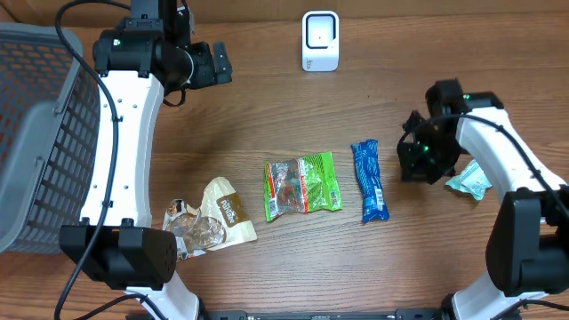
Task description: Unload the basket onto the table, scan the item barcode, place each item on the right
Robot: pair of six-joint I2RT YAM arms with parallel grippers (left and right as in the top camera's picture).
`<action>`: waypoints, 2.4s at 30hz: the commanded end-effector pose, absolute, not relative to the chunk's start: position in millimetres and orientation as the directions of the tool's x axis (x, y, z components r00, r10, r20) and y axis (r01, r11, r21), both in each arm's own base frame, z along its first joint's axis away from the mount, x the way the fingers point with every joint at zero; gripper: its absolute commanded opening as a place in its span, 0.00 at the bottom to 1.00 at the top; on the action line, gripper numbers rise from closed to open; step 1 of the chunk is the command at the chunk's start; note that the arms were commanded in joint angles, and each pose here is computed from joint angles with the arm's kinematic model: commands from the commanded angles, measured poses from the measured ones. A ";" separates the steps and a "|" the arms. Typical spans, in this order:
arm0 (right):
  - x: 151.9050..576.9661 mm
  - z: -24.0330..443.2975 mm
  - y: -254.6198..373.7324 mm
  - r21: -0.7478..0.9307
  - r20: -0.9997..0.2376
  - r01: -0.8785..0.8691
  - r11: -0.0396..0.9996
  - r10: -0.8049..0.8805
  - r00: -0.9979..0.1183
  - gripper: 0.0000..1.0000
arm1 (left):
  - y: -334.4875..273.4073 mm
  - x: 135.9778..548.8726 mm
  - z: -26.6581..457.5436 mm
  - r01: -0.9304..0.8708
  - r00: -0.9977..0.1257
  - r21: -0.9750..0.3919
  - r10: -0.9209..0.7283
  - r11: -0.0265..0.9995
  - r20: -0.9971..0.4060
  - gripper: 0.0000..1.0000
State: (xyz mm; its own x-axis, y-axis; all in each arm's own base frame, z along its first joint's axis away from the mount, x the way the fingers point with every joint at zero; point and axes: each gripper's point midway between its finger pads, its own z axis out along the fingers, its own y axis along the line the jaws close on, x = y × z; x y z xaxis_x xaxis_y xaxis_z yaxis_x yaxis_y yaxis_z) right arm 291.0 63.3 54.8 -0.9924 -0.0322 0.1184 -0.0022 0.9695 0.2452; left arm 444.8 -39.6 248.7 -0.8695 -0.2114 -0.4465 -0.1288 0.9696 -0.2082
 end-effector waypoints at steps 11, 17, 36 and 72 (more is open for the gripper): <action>238.2 9.5 124.5 0.356 0.233 0.090 0.930 0.005 -0.973 0.04 | -40.5 446.8 252.6 -0.134 -0.863 -0.210 -0.218 0.969 -0.456 1.00; 241.9 32.4 189.5 0.457 0.146 -0.086 0.885 -0.170 -0.975 0.04 | -40.6 446.8 252.6 -0.133 -0.863 -0.210 -0.218 0.969 -0.456 1.00; 388.0 56.7 102.4 0.241 -0.137 0.007 0.970 0.042 -0.990 0.83 | -40.6 446.8 252.6 -0.133 -0.863 -0.210 -0.218 0.969 -0.456 1.00; 363.2 47.8 23.4 0.466 0.116 0.200 0.862 0.164 -0.980 0.58 | -40.5 446.8 252.6 -0.134 -0.863 -0.210 -0.218 0.969 -0.456 1.00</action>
